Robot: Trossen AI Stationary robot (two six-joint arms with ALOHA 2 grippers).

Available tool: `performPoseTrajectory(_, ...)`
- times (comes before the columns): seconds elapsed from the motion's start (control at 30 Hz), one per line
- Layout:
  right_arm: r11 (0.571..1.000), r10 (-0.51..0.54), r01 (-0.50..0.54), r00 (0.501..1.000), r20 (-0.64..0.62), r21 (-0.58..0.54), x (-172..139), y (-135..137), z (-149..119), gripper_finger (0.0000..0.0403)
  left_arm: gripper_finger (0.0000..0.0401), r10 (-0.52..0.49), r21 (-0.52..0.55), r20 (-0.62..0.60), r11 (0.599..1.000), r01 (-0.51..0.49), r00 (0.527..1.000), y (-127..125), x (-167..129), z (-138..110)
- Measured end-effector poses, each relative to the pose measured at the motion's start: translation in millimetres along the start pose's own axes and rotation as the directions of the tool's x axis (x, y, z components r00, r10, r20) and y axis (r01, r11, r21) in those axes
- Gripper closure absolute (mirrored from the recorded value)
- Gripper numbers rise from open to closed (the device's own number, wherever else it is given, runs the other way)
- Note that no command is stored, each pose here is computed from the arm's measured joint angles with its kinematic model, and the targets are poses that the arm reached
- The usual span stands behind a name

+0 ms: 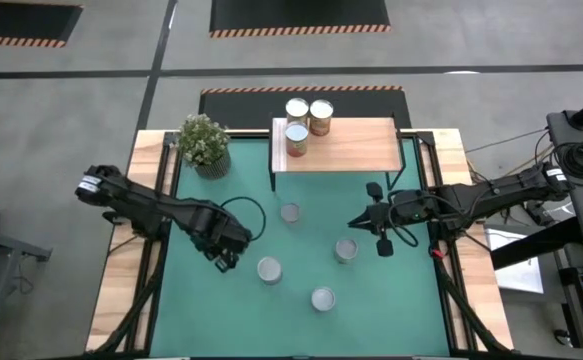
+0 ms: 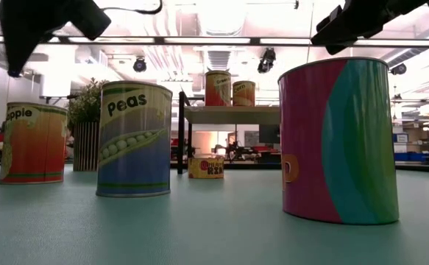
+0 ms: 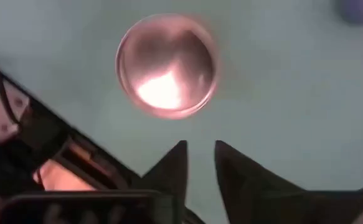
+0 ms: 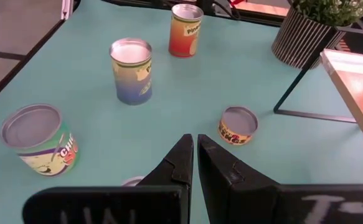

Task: Pick and place cans onto a shelf
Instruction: Put the canned pineapple on the shelf

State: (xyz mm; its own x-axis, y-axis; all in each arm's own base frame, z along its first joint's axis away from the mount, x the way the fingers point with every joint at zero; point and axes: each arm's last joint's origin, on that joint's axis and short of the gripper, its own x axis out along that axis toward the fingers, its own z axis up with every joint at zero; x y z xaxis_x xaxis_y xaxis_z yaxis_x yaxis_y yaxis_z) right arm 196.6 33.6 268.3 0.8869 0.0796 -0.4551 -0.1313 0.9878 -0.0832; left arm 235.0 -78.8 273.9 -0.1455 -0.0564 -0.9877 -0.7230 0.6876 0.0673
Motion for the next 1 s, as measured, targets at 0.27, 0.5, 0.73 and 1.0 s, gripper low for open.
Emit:
performPoseTrajectory(0.27, 1.000, 0.002, -0.002, 1.000, -0.006, -0.005, 0.2, 0.1, -0.8, 0.0390, 0.0186, 0.098, -0.053, 0.080, 0.994, -0.094, 0.992, 3.5, 16.0, -1.7)
performPoseTrajectory(0.5, 1.000, 0.002, -0.002, 1.000, -0.005, -0.002, 0.2, 0.1, -0.8, 0.0390, 0.0110, 0.112, -0.048, 0.175, 0.993, -0.105, 0.978, 2.1, 14.3, 1.4)
performPoseTrajectory(0.73, 1.000, 0.002, -0.002, 1.000, -0.005, -0.002, 0.3, 0.0, -0.8, 0.0390, 0.0081, 0.106, -0.023, 0.206, 0.994, -0.104, 0.973, 0.3, 10.4, 0.7)
performPoseTrajectory(1.0, 1.000, 0.002, -0.002, 1.000, -0.004, -0.002, 0.3, 0.0, -0.8, 0.0390, 0.0057, 0.125, -0.071, 0.171, 0.991, -0.115, 0.977, 2.7, 17.9, -0.2)
